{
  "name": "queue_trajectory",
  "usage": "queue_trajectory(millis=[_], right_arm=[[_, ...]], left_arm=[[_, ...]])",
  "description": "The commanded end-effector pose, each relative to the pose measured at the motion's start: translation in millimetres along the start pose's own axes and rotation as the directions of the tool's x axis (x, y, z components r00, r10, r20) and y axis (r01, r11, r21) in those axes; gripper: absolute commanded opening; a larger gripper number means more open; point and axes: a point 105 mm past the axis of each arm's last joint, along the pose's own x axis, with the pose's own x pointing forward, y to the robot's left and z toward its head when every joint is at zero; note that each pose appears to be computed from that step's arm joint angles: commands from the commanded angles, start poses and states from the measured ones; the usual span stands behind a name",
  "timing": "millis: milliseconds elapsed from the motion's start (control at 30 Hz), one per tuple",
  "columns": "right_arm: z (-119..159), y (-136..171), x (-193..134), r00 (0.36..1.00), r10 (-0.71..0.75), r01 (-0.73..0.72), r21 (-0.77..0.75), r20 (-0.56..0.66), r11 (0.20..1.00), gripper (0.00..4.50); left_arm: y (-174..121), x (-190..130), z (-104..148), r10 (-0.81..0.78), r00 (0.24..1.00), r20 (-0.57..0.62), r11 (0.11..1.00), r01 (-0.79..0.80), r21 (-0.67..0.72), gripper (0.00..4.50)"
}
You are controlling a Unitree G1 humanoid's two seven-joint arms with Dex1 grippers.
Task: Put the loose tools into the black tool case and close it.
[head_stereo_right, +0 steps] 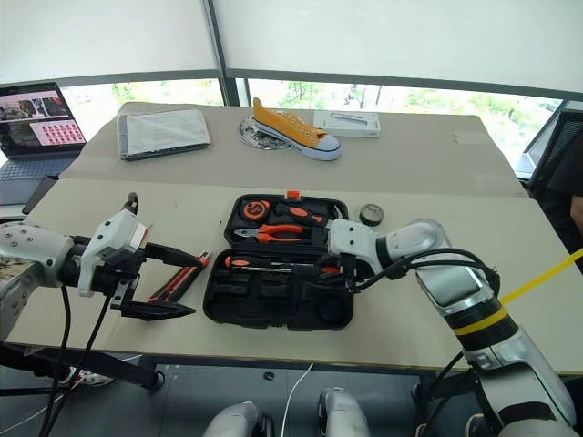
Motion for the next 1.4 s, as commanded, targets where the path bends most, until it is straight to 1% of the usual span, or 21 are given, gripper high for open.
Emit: queue_trajectory(millis=[33,367,433,467,500,600,633,667,767,867,1167,1200,1367,1400], right_arm=[[2,-11,-1,0.999,-0.033,0.032,-0.054,-0.01,0.998,1.03],[0,-4,12,1.0,-0.012,0.012,-0.035,-0.002,0.999,1.03],[0,-5,13,1.0,-0.025,0.025,-0.021,0.006,0.999,2.04],[2,-5,13,1.0,-0.027,0.027,-0.016,0.014,0.999,2.21],[5,-6,13,0.999,-0.032,0.033,-0.012,0.026,0.999,2.52],[17,-9,11,0.996,-0.054,0.054,0.0,0.075,0.999,3.65],[22,-10,11,0.994,-0.061,0.061,0.009,0.095,0.998,3.91],[27,-13,10,0.99,-0.078,0.075,0.03,0.119,0.997,4.13],[32,-16,9,0.982,-0.11,0.1,0.071,0.151,0.992,4.13],[34,-17,11,0.977,-0.125,0.106,0.117,0.172,0.988,3.36],[30,-7,28,0.983,-0.095,0.075,0.128,0.158,0.989,0.26],[27,-6,31,0.986,-0.088,0.069,0.129,0.143,0.989,0.01],[9,6,44,0.997,-0.043,0.035,0.119,0.069,0.992,0.01],[6,11,47,0.998,-0.017,0.01,0.117,0.054,0.993,0.01]], left_arm=[[-3,-4,11,0.018,1.0,0.013,0.999,-0.019,0.044,4.5],[0,-1,13,0.031,0.999,0.02,0.998,-0.032,0.061,4.5],[1,-1,13,0.029,0.999,0.02,0.997,-0.03,0.066,4.5],[1,-1,13,0.028,0.999,0.021,0.997,-0.029,0.068,4.5],[1,-1,13,0.028,0.999,0.021,0.997,-0.029,0.068,4.5],[2,0,13,0.027,0.999,0.023,0.997,-0.028,0.07,4.5],[3,1,13,0.027,0.999,0.024,0.997,-0.028,0.071,4.5],[3,2,13,0.027,0.999,0.025,0.997,-0.029,0.073,4.5],[4,4,13,0.026,0.999,0.03,0.997,-0.028,0.078,4.5],[6,4,14,0.028,0.999,0.034,0.996,-0.031,0.082,4.5],[8,4,13,0.031,0.999,0.031,0.996,-0.034,0.084,4.5],[9,4,12,0.032,0.999,0.031,0.996,-0.035,0.084,4.5],[10,5,10,0.033,0.999,0.031,0.996,-0.036,0.083,4.5],[10,5,10,0.033,0.999,0.03,0.996,-0.036,0.083,4.5]])
